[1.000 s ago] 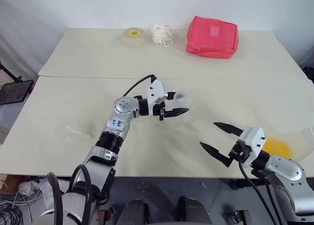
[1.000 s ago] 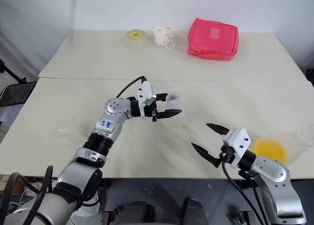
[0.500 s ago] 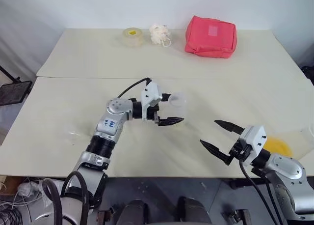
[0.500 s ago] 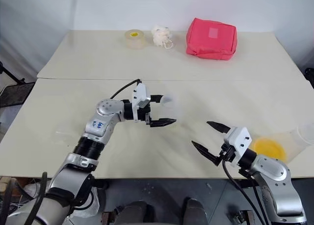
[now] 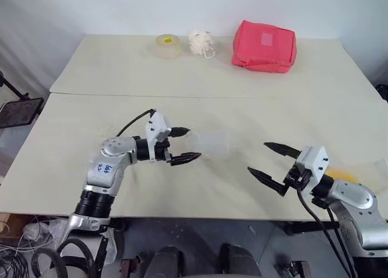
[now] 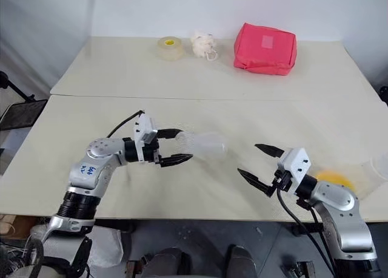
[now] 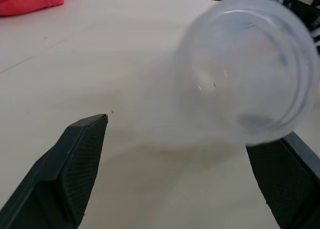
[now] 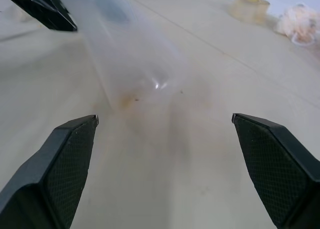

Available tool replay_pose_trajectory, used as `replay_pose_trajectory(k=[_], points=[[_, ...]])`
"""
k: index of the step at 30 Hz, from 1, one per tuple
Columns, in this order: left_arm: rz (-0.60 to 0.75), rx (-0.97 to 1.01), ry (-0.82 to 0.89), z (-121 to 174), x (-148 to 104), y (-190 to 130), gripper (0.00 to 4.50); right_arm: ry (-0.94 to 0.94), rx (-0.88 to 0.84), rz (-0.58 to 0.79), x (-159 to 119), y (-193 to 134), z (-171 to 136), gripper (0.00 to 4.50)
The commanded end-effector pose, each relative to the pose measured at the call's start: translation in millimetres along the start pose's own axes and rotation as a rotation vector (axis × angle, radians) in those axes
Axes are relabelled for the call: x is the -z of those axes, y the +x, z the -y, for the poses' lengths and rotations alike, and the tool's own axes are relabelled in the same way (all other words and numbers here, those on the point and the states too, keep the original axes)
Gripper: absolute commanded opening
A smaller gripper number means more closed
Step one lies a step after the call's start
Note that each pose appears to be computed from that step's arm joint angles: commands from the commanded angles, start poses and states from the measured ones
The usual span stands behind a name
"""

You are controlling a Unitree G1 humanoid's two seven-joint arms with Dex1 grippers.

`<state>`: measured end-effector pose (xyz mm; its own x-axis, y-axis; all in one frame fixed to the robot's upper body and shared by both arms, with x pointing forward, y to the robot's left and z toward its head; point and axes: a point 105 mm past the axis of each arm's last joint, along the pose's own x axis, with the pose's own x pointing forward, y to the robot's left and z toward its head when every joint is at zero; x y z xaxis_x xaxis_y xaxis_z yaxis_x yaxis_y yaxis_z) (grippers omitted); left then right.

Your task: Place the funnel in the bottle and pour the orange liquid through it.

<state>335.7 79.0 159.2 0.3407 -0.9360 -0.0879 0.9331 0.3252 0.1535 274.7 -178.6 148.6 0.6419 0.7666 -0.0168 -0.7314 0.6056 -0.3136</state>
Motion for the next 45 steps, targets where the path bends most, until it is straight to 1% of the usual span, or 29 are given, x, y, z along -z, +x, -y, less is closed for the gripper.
replay_pose_trajectory(k=[1, 16, 18, 22, 28, 40, 45], points=[[0.042, -0.009, 0.047, -2.1, -12.9, 5.6, 4.46, -0.011, 0.0, 0.023, -5.6, -2.7, 0.7, 4.5], [0.077, 0.029, 0.087, -8.6, -22.4, 23.1, 4.46, -0.011, 0.024, 0.018, -4.2, -8.5, -1.0, 4.5], [0.086, 0.029, 0.097, -11.0, -25.3, 25.2, 4.46, -0.011, 0.026, 0.018, -4.0, -8.5, -1.1, 4.5], [0.128, 0.051, 0.115, -13.0, -39.1, 36.7, 4.46, -0.01, 0.034, 0.018, -3.1, -9.3, -0.6, 4.5], [0.161, 0.087, 0.125, -11.2, -48.4, 52.9, 4.46, -0.011, 0.041, 0.019, -2.2, -9.1, -0.2, 4.5], [0.178, 0.136, 0.129, -4.7, -47.7, 72.2, 4.46, -0.017, 0.061, 0.02, -2.0, -11.1, -3.0, 4.5], [0.177, 0.144, 0.128, -2.5, -44.8, 71.7, 4.46, -0.02, 0.066, 0.021, -3.4, -11.4, -3.5, 4.5]])
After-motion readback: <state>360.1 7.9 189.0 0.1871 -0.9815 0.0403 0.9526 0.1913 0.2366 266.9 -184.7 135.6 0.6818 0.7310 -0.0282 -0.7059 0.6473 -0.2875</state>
